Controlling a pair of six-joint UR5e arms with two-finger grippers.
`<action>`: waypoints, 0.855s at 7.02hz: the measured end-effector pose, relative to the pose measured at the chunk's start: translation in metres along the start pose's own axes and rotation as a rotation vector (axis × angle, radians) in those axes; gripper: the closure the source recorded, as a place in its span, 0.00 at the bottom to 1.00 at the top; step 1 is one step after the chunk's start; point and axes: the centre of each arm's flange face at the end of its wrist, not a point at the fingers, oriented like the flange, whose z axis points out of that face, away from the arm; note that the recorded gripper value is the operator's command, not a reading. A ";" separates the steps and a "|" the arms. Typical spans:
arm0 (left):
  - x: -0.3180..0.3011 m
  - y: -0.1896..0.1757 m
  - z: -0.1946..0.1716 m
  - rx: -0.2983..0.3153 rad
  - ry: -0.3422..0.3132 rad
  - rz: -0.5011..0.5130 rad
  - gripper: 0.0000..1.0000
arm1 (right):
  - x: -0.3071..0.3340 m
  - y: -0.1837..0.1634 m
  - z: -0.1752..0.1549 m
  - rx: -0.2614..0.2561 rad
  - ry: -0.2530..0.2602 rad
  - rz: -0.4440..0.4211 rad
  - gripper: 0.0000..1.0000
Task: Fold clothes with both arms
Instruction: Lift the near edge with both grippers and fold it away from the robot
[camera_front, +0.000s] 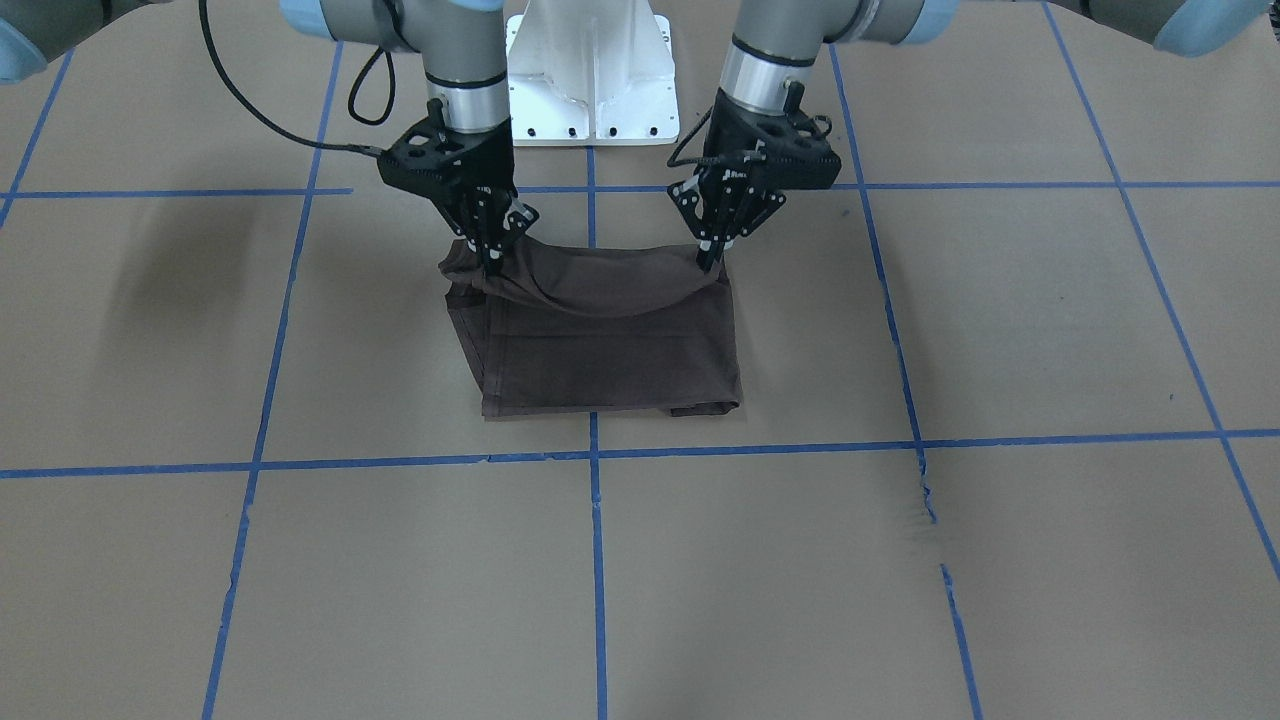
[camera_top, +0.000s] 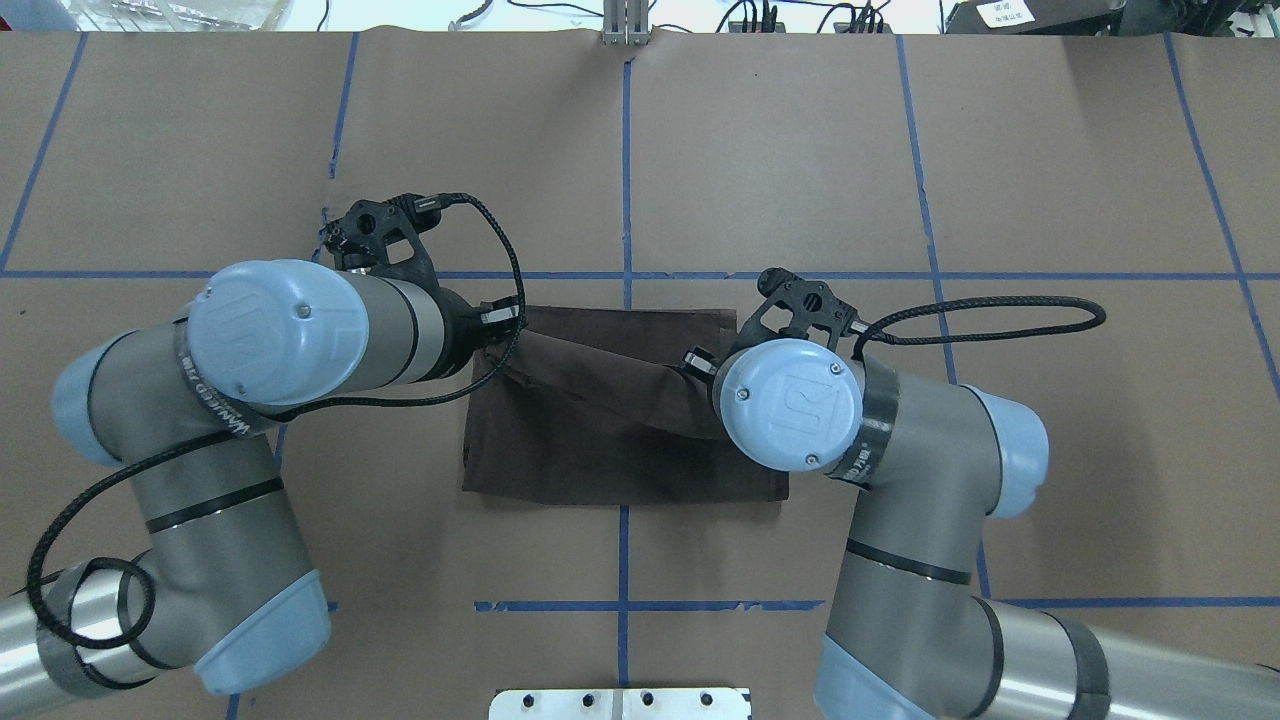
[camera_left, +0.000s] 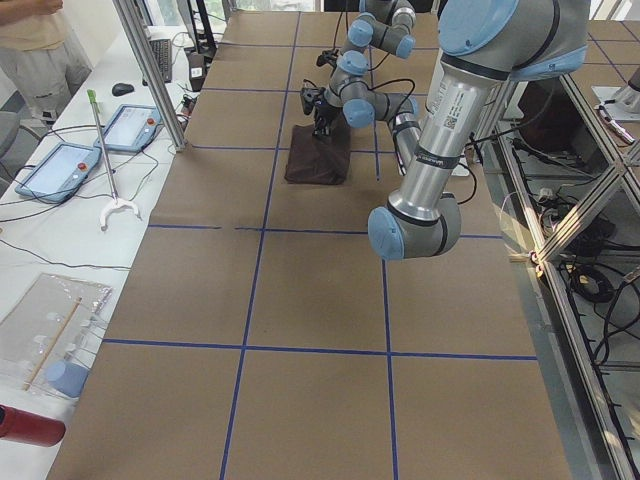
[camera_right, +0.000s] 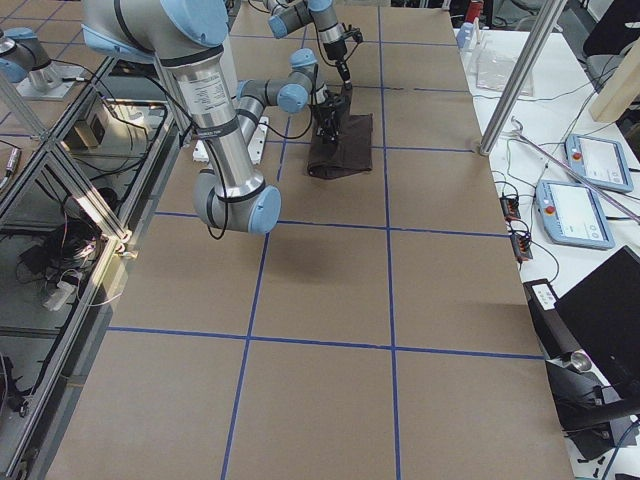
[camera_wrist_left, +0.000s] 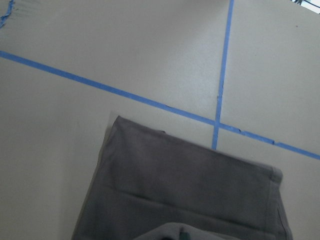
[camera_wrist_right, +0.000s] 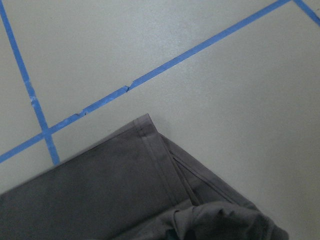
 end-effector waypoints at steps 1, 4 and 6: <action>-0.006 -0.005 0.025 0.006 -0.006 0.006 1.00 | -0.007 -0.008 0.026 0.011 -0.011 0.000 1.00; -0.023 -0.008 0.073 0.008 -0.035 0.010 1.00 | -0.017 -0.020 0.064 0.031 0.004 -0.008 1.00; -0.028 -0.007 0.085 0.007 -0.042 0.011 1.00 | -0.016 -0.021 0.070 0.028 0.015 -0.018 1.00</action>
